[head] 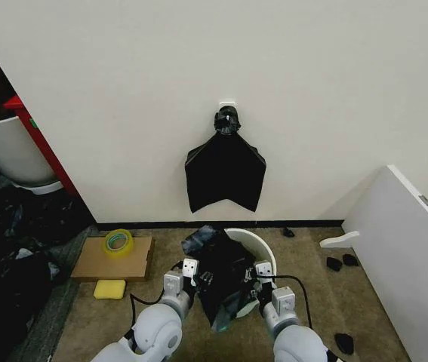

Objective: Place the garbage bag over the trash bin.

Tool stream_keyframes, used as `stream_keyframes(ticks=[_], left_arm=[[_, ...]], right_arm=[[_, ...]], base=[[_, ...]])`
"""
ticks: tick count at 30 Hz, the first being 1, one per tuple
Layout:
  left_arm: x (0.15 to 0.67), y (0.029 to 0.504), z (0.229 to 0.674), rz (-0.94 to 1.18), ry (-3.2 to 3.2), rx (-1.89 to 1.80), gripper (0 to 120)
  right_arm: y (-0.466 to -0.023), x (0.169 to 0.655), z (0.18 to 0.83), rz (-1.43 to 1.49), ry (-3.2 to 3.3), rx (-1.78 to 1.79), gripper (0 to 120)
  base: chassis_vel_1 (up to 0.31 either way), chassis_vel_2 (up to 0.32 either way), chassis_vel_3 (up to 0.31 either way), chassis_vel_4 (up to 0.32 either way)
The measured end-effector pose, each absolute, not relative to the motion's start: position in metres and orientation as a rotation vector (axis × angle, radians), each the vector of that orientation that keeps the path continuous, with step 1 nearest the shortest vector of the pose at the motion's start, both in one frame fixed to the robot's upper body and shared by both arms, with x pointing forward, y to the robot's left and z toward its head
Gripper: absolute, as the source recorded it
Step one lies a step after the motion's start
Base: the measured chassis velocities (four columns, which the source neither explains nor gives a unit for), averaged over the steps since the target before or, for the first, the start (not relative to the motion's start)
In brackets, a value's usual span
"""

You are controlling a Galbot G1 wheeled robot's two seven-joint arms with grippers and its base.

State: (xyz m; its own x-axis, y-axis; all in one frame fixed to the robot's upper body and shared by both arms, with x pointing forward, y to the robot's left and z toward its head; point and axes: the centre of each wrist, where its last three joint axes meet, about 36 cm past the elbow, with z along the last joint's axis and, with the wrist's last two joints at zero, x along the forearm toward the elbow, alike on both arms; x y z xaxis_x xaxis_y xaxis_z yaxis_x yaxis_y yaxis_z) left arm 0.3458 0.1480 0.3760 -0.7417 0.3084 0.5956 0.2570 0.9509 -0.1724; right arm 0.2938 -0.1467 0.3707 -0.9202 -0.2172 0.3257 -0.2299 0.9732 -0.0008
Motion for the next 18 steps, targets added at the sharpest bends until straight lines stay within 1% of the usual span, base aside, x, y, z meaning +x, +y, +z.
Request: stream_keyframes(ticks=[2,3,4,5,6,7,10,18], left_arm=[[0.351,0.153,0.383,0.117,-2.402,-0.378,21],[0.351,0.153,0.383,0.117,-2.402,-0.378,21],[0.353,0.156,0.389,0.129,-2.386,-0.371,14],[0.354,0.158,0.394,0.135,-2.382,-0.371,11],[0.354,0.163,0.399,0.134,-2.383,-0.369,5],[0.354,0.168,0.404,0.130,-2.384,-0.369,3],[0.349,0.178,0.411,0.116,-2.388,-0.377,0],[0.338,0.193,0.425,0.030,-2.470,-0.452,0]], right_arm=[[-0.148,0.294,0.369,0.082,-2.805,0.319,0],[-0.148,0.294,0.369,0.082,-2.805,0.319,0],[-0.150,0.294,0.368,0.096,-2.815,0.312,0],[-0.151,0.295,0.367,0.102,-2.825,0.304,0],[-0.153,0.298,0.367,0.108,-2.841,0.292,0],[-0.154,0.302,0.366,0.113,-2.861,0.281,0],[-0.160,0.313,0.367,0.113,-2.909,0.262,0],[-0.183,0.342,0.379,0.095,-2.964,0.212,0]], base=[[0.000,0.000,0.000,0.000],[0.000,0.000,0.000,0.000],[0.000,0.000,0.000,0.000],[0.000,0.000,0.000,0.000],[0.000,0.000,0.000,0.000],[0.000,0.000,0.000,0.000],[0.000,0.000,0.000,0.000],[0.000,0.000,0.000,0.000]])
